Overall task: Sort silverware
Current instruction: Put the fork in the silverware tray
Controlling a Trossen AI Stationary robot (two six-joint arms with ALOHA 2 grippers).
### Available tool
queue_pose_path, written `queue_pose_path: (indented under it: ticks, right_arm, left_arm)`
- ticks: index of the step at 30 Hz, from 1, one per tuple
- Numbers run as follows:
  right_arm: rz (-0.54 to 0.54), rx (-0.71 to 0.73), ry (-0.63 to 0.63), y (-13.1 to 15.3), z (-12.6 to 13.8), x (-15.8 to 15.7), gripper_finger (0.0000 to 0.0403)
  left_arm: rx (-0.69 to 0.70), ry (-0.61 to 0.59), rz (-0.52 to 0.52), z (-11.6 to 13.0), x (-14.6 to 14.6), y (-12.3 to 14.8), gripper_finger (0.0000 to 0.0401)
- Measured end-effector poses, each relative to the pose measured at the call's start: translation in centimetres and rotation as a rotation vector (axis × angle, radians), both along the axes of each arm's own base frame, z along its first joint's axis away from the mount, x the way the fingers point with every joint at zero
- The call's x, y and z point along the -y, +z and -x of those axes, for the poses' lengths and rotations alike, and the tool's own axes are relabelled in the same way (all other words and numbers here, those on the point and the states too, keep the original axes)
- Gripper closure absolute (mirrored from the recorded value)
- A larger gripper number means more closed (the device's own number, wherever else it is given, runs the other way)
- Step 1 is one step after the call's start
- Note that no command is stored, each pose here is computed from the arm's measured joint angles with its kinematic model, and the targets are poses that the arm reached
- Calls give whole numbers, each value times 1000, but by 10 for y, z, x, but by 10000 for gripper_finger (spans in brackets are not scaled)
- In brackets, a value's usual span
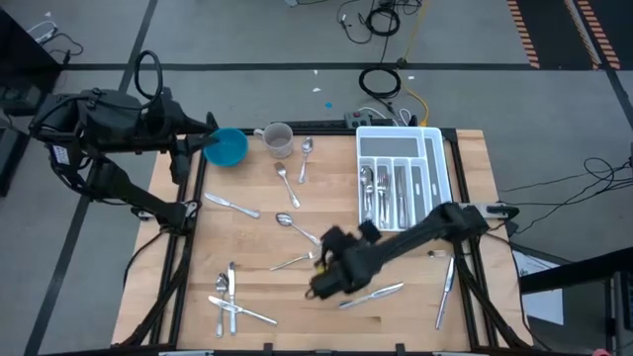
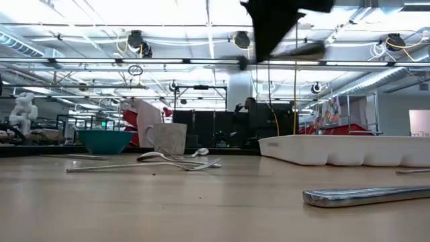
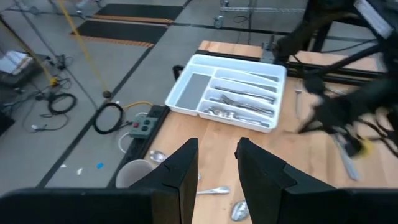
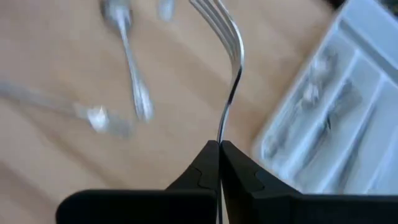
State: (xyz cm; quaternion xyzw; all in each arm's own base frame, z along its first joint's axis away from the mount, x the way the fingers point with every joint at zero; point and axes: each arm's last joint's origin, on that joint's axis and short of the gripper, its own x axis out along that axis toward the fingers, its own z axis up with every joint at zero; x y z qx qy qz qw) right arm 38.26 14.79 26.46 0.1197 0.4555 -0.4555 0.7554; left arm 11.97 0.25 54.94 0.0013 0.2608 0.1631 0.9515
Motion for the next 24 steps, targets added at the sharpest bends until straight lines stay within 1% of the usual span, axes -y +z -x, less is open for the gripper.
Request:
queue_pose_path:
  ticks: [2, 4, 7, 10, 13, 16, 19, 24]
  right_arm:
    - [1, 21, -24, 4, 5, 17, 401]
    - [-6, 1, -93, 2, 16, 32, 402]
    - [-9, -1, -209, -1, 39, 53, 402]
    - [-41, 49, -295, 0, 66, 70, 402]
    - [-81, 108, -372, -7, 89, 84, 402]
    - [-125, 200, -432, -12, 107, 96, 402]
    - [-155, 303, -471, -25, 113, 105, 402]
    - [-189, 382, -513, -57, 114, 122, 403]
  left_arm:
    - [-1, -17, 11, 0, 1, 0, 285]
    - [0, -38, 24, 0, 1, 0, 285]
    - [0, -50, 31, 0, 2, 0, 285]
    - [1, -52, 32, 1, 2, 0, 285]
    - [1, -53, 33, 1, 2, 0, 285]
    - [0, -55, 34, 1, 2, 0, 285]
    - [0, -55, 33, 1, 2, 0, 285]
    - [-1, -55, 34, 0, 2, 0, 285]
